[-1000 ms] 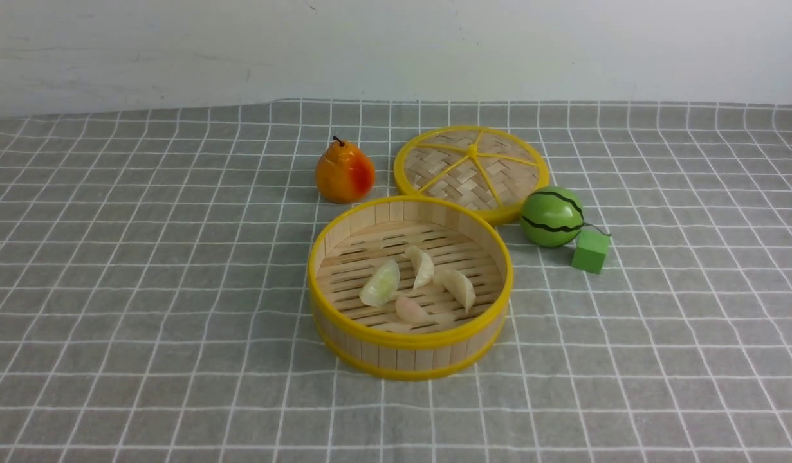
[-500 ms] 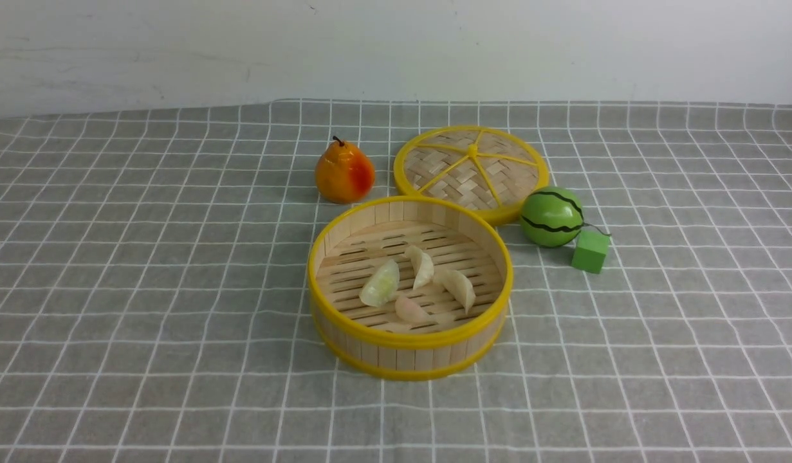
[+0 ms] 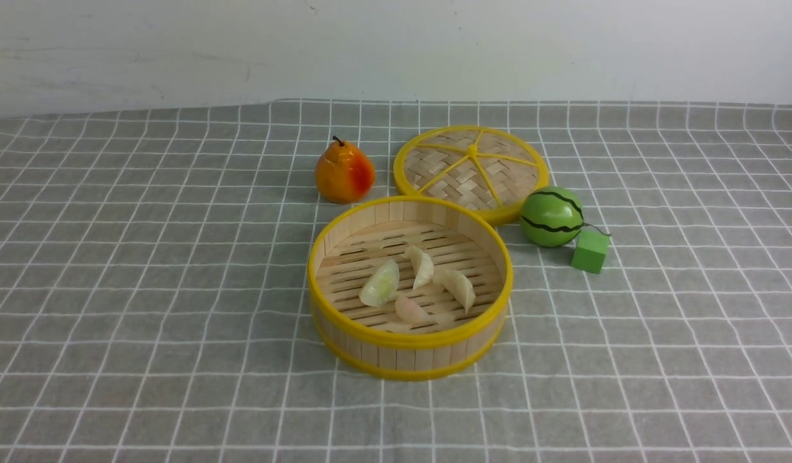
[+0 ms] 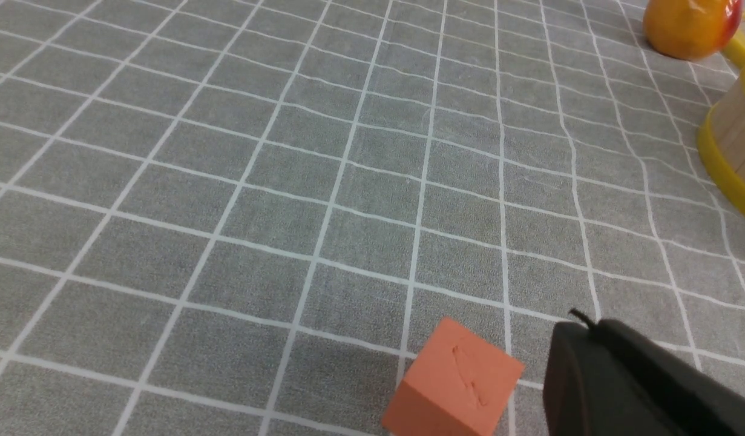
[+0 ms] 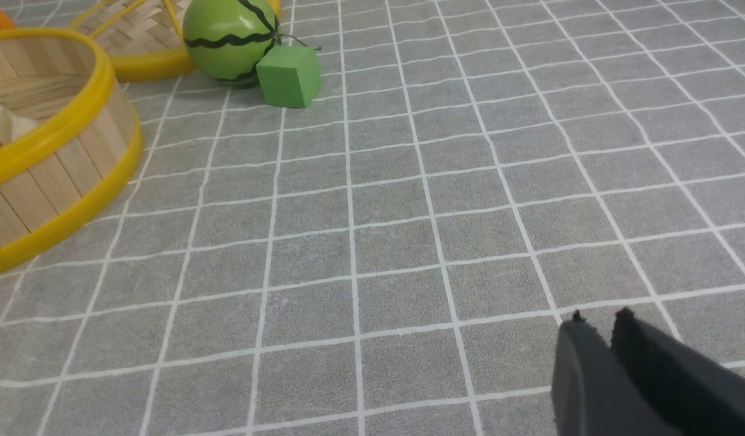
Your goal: Put the dumplings into the steamer on the table with the grey tablecloth.
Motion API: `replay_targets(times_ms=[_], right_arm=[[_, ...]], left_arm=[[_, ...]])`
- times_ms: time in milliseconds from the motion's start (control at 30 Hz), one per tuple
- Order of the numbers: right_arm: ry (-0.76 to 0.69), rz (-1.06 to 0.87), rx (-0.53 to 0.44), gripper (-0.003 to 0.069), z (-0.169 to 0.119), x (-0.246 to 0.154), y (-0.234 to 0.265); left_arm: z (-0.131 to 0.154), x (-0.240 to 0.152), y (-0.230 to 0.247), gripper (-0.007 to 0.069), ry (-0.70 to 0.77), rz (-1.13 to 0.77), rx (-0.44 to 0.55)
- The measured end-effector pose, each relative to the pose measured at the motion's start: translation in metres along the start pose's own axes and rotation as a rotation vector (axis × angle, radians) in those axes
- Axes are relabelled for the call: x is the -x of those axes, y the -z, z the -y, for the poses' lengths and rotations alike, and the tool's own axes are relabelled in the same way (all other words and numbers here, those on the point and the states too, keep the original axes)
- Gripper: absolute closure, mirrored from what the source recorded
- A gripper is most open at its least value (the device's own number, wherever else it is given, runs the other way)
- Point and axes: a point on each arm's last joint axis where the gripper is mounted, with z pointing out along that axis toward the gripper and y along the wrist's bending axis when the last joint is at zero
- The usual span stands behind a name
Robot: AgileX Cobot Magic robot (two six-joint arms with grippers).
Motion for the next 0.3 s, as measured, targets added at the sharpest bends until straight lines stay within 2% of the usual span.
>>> replay_targets(times_ms=[300], right_arm=[[0.000,-0.001,0.000,0.0576,0.0000,-0.0001,0.0000]], left_arm=[[0.0000,0.0000,0.0000,0.0629,0.000,0.000,0.000]])
